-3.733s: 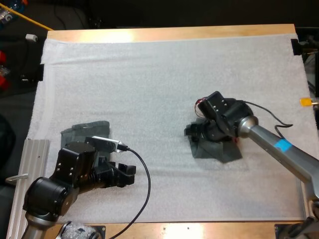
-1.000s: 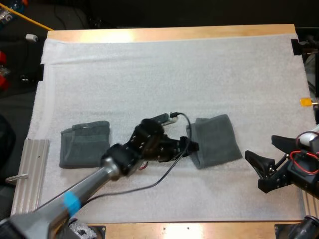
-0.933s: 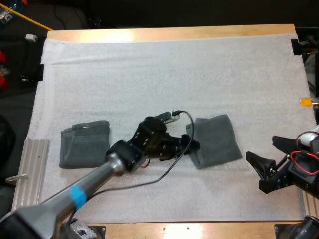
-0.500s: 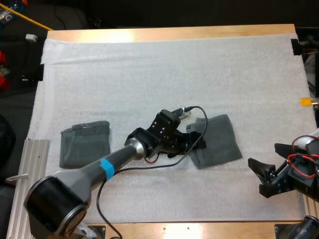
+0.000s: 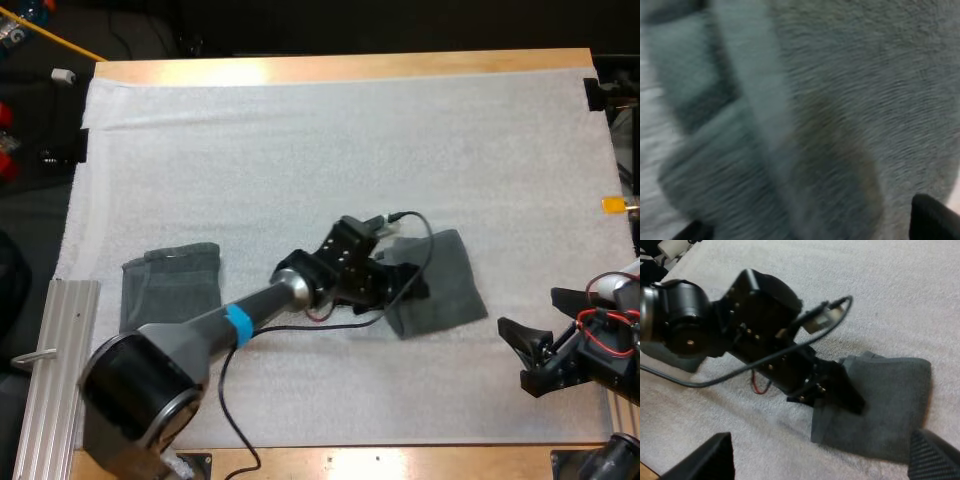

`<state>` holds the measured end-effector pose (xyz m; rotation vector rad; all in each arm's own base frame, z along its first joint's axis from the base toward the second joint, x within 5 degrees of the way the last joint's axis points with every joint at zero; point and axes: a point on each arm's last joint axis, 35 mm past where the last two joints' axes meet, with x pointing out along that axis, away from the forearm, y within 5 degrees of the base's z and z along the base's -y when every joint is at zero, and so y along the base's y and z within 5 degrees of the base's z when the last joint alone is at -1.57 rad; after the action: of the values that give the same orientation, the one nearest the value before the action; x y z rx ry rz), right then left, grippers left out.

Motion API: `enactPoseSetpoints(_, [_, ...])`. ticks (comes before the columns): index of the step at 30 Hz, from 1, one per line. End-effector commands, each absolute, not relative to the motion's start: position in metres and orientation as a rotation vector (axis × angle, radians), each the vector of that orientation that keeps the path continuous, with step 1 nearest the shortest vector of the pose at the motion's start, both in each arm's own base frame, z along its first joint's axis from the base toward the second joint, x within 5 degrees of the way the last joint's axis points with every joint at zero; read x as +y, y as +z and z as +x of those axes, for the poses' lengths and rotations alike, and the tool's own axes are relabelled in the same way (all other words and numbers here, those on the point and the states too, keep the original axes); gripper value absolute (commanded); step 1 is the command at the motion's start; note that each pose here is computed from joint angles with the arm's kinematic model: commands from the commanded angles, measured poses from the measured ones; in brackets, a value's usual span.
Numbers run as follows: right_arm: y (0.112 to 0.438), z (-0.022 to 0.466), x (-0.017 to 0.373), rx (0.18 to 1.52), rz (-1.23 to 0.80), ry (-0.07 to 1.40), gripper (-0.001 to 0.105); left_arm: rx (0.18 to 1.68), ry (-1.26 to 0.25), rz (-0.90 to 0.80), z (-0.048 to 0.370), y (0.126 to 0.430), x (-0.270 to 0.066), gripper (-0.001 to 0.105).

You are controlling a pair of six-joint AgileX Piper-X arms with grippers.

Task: Pick towel from pile, fold and stack

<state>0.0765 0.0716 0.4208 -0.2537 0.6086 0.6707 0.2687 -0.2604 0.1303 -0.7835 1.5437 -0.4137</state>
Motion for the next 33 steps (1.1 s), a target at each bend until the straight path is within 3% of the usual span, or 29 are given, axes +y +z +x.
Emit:
enactPoseSetpoints(1, [0.423, 0.076, 0.07, 0.598, -0.259, 0.665, 0.069, 1.557, -0.434, -0.778, 0.267, 0.13, -0.269, 0.07])
enactPoseSetpoints(4, [0.423, 0.076, 0.07, 0.598, -0.259, 0.665, 0.069, 1.553, -0.43, -0.772, 0.27, 0.132, -0.273, 0.065])
enactPoseSetpoints(6, [0.423, 0.076, 0.07, 0.598, -0.259, 0.665, 0.069, 1.55, -0.435, -0.77, 0.27, 0.133, -0.274, 0.053])
enactPoseSetpoints(11, [0.423, 0.076, 0.07, 0.598, -0.259, 0.665, 0.069, 1.56, -0.453, -0.766, 0.269, 0.134, -0.274, 0.003])
enactPoseSetpoints(12, [0.423, 0.076, 0.07, 0.598, -0.259, 0.665, 0.069, 1.557, -0.461, -0.759, 0.269, 0.136, -0.274, 0.0])
enactPoseSetpoints(21, [0.423, 0.076, 0.07, 0.598, -0.259, 0.665, 0.069, 1.43, -0.606, -0.606, 0.262, 0.186, -0.261, 0.0])
enactPoseSetpoints(25, [0.423, 0.076, 0.07, 0.598, -0.259, 0.665, 0.069, 1.374, -0.607, -0.407, 0.254, 0.216, -0.243, 0.0])
enactPoseSetpoints(33, [0.423, 0.076, 0.07, 0.598, -0.259, 0.665, 0.069, 1.296, -0.443, 0.037, 0.244, 0.272, -0.177, 0.0])
